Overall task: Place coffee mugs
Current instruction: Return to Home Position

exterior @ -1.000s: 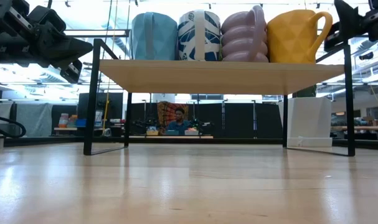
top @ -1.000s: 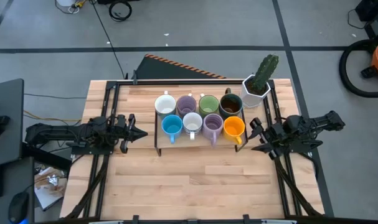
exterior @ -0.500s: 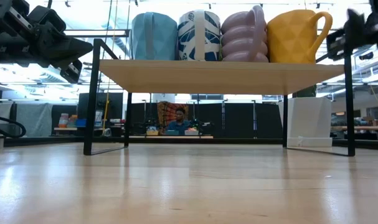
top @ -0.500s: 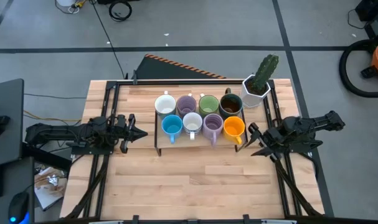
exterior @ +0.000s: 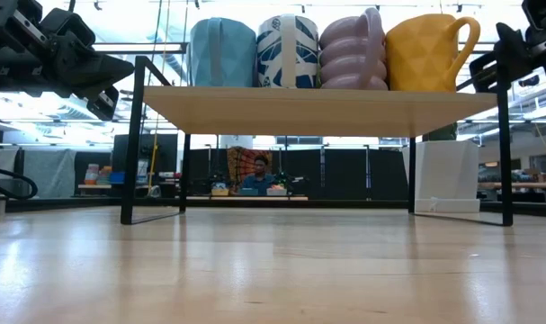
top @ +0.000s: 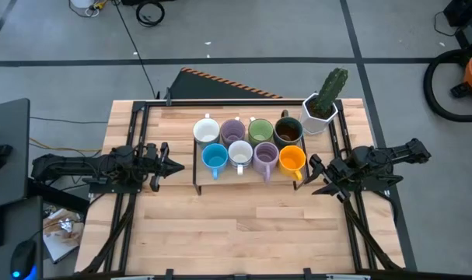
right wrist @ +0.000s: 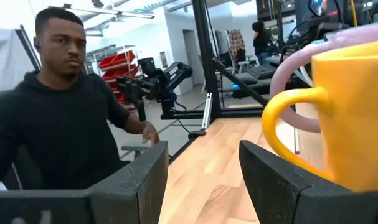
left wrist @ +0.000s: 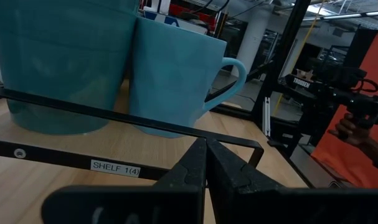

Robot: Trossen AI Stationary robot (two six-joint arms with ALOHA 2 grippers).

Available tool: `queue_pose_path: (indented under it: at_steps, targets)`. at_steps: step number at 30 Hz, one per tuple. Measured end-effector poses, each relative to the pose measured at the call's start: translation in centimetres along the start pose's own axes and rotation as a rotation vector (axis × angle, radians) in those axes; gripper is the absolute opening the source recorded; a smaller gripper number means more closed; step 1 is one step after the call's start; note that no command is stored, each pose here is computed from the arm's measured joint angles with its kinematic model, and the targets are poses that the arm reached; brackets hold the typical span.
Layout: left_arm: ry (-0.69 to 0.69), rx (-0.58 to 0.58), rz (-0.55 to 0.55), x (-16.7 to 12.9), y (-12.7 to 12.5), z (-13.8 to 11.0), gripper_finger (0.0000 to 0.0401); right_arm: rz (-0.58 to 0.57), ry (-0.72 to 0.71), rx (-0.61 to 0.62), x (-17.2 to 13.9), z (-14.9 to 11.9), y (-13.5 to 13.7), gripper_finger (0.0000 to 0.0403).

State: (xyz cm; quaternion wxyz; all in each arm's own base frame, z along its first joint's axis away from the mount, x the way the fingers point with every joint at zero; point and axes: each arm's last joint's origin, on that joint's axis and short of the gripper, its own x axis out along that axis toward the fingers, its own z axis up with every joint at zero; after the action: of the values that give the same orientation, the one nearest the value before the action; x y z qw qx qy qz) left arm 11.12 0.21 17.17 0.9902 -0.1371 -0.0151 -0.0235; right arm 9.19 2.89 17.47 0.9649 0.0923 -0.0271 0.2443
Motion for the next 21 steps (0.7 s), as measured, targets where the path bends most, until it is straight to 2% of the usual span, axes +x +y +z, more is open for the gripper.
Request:
queue_pose_path:
  at_steps: [21]
  targets:
    - [0.0,0.0,0.0,0.0,0.0,0.0,0.0013,-0.003,-0.002,0.017,0.0,0.01,-0.01,0.0203]
